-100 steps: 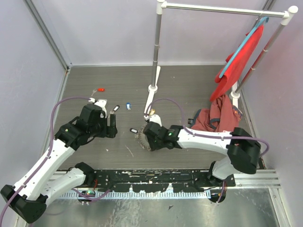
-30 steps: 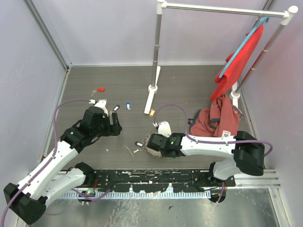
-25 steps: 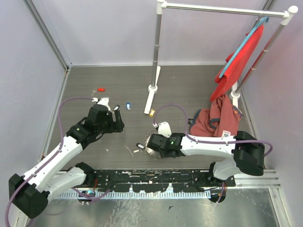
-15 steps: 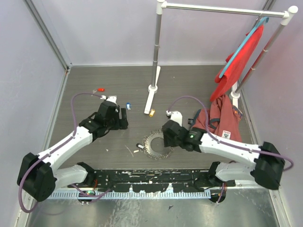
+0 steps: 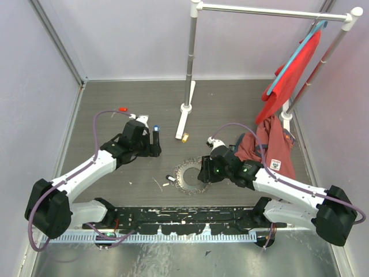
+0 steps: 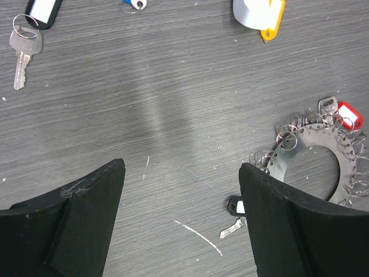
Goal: Put the keys on the keyring
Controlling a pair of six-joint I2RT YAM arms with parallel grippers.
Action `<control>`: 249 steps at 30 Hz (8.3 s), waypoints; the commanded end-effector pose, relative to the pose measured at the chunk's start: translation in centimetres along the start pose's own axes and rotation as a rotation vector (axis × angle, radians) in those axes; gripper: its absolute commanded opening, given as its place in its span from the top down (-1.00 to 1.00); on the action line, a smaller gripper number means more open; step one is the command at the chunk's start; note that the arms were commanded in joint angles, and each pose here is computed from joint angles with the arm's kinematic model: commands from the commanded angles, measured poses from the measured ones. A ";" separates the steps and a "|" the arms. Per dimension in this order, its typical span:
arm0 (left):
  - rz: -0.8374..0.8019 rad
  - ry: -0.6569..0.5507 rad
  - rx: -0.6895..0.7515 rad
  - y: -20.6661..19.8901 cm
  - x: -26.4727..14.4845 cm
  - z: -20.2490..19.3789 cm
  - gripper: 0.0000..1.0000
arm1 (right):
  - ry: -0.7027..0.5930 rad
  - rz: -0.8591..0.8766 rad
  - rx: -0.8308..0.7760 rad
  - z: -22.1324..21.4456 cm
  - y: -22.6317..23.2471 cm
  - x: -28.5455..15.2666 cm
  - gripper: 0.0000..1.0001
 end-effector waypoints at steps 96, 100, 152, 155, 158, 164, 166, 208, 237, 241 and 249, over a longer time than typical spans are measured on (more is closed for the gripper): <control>0.040 0.017 0.204 0.5 -6.1 4.2 -0.73 | -0.354 -0.520 0.386 8.9 -0.3 6.5 -0.18; 0.040 0.015 0.205 0.5 -6.1 4.2 -0.73 | -0.365 -0.557 0.381 9.8 -1.7 6.8 -0.17; 0.038 0.014 0.205 0.5 -6.0 4.3 -0.81 | -0.153 -0.124 -0.084 9.2 1.1 6.2 0.05; 0.039 0.010 0.204 0.5 -6.0 4.3 -0.81 | -0.179 -0.157 -0.018 8.2 0.1 4.6 0.00; 0.037 0.009 0.203 0.4 -6.1 4.3 -0.82 | -0.188 -0.164 0.071 6.8 0.2 3.3 0.05; 0.042 0.008 0.203 0.5 -6.2 4.3 -0.81 | -0.157 -0.227 0.162 2.8 2.8 2.6 0.17; 0.045 0.007 0.202 0.5 -6.2 4.3 -0.81 | -0.124 -0.256 0.195 1.5 2.6 2.8 0.18; 0.026 0.008 0.201 0.3 -6.1 4.3 -0.81 | 0.077 -0.319 0.221 -2.6 1.9 5.7 0.44; 0.030 0.006 0.199 0.4 -6.2 4.3 -0.80 | -0.020 -0.298 0.239 -0.8 2.6 4.4 0.88; 0.031 0.006 0.201 0.4 -6.3 4.3 -0.81 | -0.038 -0.283 0.247 -0.6 2.8 4.0 0.91; 0.015 -0.021 0.210 0.3 -6.9 4.4 -0.81 | -0.069 -0.235 0.261 0.2 3.4 3.1 0.97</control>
Point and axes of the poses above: each gripper's point midway between its finger pads, its own x axis out along the fingers, its own y axis along the line the jaws close on, z = x × y, the point moved 6 cm from there along -x, back along the fingers, and after that the axes turned 7 degrees about x, right-handed, at the moved point
